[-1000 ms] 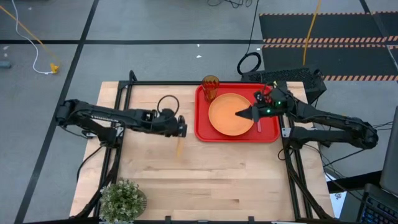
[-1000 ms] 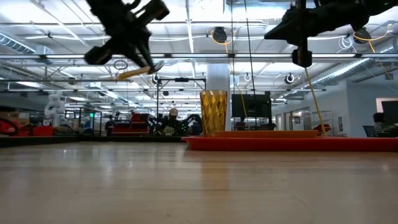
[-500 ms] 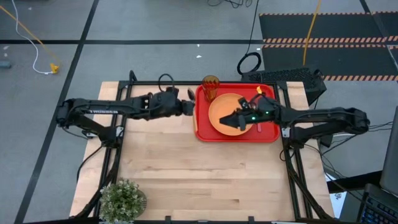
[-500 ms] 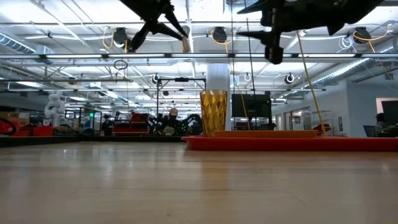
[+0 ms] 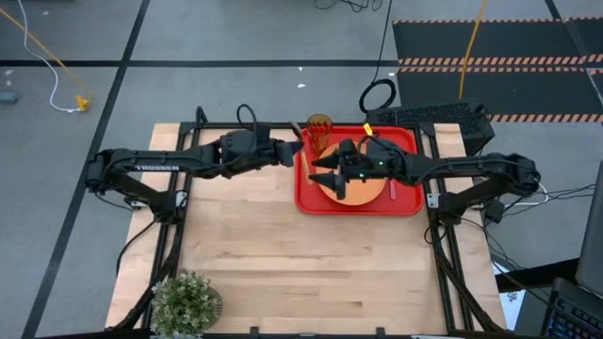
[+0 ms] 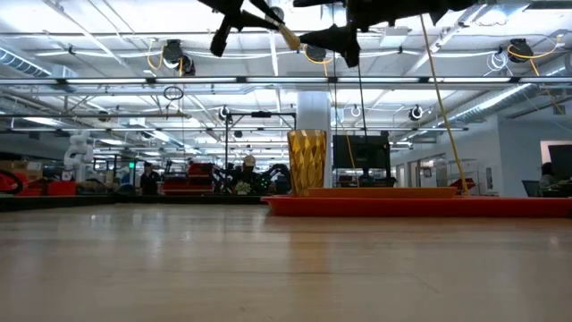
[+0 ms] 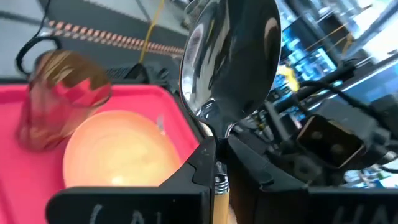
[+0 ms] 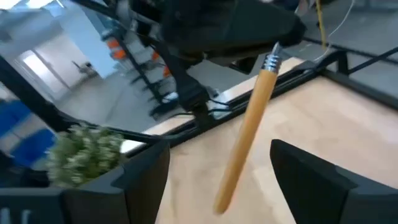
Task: Pick and place plate/cup/fork/spoon on tray
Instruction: Put the yellow spoon on the red tray to the right side of the pink fork
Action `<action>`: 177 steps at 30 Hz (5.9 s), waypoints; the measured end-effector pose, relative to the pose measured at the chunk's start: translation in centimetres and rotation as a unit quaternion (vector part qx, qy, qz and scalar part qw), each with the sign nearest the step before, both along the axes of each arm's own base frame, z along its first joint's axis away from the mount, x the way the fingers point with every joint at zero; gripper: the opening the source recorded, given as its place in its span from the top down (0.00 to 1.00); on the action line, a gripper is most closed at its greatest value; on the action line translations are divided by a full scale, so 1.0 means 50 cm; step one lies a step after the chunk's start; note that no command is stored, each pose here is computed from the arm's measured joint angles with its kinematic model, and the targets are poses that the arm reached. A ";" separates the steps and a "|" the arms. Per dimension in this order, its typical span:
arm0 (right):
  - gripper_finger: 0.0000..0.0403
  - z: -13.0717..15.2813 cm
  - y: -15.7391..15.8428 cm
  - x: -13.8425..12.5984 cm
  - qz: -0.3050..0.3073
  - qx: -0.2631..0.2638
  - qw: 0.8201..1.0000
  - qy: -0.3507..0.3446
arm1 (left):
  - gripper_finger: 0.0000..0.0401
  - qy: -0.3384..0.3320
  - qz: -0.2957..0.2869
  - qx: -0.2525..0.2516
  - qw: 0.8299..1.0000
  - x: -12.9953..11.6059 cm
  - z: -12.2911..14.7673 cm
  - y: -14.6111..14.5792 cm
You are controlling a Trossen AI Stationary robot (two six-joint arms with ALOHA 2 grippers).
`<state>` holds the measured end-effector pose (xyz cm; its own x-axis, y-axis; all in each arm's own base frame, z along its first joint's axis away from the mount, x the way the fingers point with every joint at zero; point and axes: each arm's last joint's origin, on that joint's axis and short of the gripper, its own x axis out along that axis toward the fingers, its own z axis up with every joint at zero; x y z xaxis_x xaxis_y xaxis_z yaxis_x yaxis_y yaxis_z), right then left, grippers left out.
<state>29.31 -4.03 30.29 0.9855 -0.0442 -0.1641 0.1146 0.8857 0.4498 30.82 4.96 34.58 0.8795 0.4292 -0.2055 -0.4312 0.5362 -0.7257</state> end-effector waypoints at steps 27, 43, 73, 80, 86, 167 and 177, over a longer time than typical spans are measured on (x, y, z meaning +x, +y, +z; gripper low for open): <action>0.86 -0.001 -0.025 0.030 -0.064 0.024 0.997 0.032 | 0.94 -0.023 -0.002 0.060 0.998 0.003 0.018 0.003; 0.96 0.013 -0.067 0.016 -0.041 0.088 0.995 0.005 | 0.70 -0.030 -0.030 0.058 0.997 -0.003 0.025 0.005; 0.96 0.145 -0.145 -0.099 0.013 0.174 0.968 -0.179 | 0.39 -0.093 -0.129 0.049 0.986 0.007 0.039 0.013; 0.96 0.134 -0.143 -0.097 0.024 0.204 0.965 -0.165 | 0.29 -0.134 -0.161 0.008 0.978 0.039 0.024 0.014; 0.96 0.122 -0.144 -0.096 0.021 0.232 0.960 -0.158 | 0.23 -0.140 -0.160 -0.019 0.977 0.046 0.018 0.015; 0.46 0.250 -0.126 -0.101 -0.153 0.063 0.984 -0.067 | 0.92 0.054 0.006 0.158 0.986 0.044 -0.034 0.060; 0.45 0.260 -0.136 -0.068 -0.247 -0.049 0.968 0.007 | 0.92 0.124 0.089 0.187 0.970 0.040 -0.048 0.046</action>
